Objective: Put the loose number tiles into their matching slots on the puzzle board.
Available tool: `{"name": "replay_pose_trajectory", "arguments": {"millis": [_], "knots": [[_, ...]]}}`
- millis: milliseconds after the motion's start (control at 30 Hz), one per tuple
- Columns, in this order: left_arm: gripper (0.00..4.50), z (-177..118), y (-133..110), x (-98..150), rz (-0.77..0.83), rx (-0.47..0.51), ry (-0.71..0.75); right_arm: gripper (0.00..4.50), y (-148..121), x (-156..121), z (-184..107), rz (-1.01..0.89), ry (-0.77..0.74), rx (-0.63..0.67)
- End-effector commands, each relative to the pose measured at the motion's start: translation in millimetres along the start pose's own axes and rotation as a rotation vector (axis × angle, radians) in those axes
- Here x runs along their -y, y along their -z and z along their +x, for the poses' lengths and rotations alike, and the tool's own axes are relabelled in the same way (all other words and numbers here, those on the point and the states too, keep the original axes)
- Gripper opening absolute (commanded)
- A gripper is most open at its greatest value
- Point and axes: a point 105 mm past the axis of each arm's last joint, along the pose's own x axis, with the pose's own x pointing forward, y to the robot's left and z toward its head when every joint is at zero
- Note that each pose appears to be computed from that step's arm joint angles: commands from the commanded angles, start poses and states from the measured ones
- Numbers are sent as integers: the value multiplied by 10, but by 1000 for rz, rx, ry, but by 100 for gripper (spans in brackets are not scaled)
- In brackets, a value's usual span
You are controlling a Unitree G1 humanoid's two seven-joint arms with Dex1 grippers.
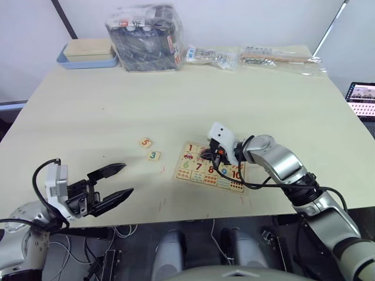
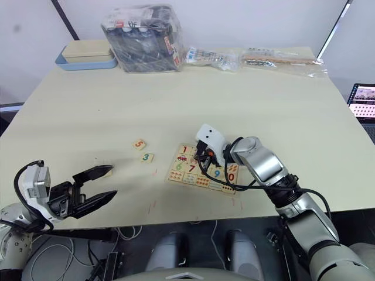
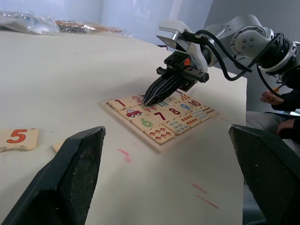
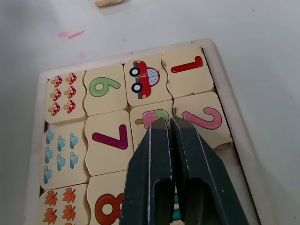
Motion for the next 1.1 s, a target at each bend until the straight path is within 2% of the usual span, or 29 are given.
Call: {"name": "replay_pose_trajectory", "arguments": {"millis": [33,133,267,467,500,567,633,733,767,800,900,1100], "knots": [[450,6,-107,32,32,23,5,12,-154,6,-50,-33,1,57],[450,18,-130,29,29,32,-9,12,-311,-118,-127,-43,-65,156],[450,48,-156,-70,2,60,-102,12,-497,-320,-397,-79,-135,329],[450,11,-79,-226,-18,34,-226,12,-478,-313,-767,-102,-53,519],[450,-7,-76,-250,-20,26,-239,12,-361,-305,-880,-80,-65,509],[450,-79,-62,-296,-20,7,-266,50,-109,-248,-1093,-64,-19,465],[450,-170,-46,-345,-23,-7,-297,122,71,-205,-1277,-30,37,448],[450,-311,1,-404,-29,-38,-330,247,353,-178,-1553,-19,134,401],[450,-348,14,-418,-31,-48,-331,275,433,-177,-1640,-12,162,391],[450,-387,29,-439,-32,-65,-328,327,531,-183,-1749,-7,191,372],[450,-478,45,-512,-33,-97,-326,447,698,-207,-2008,11,252,356],[450,-579,87,-606,-17,-158,-298,447,885,-269,-2279,36,299,336]]}}
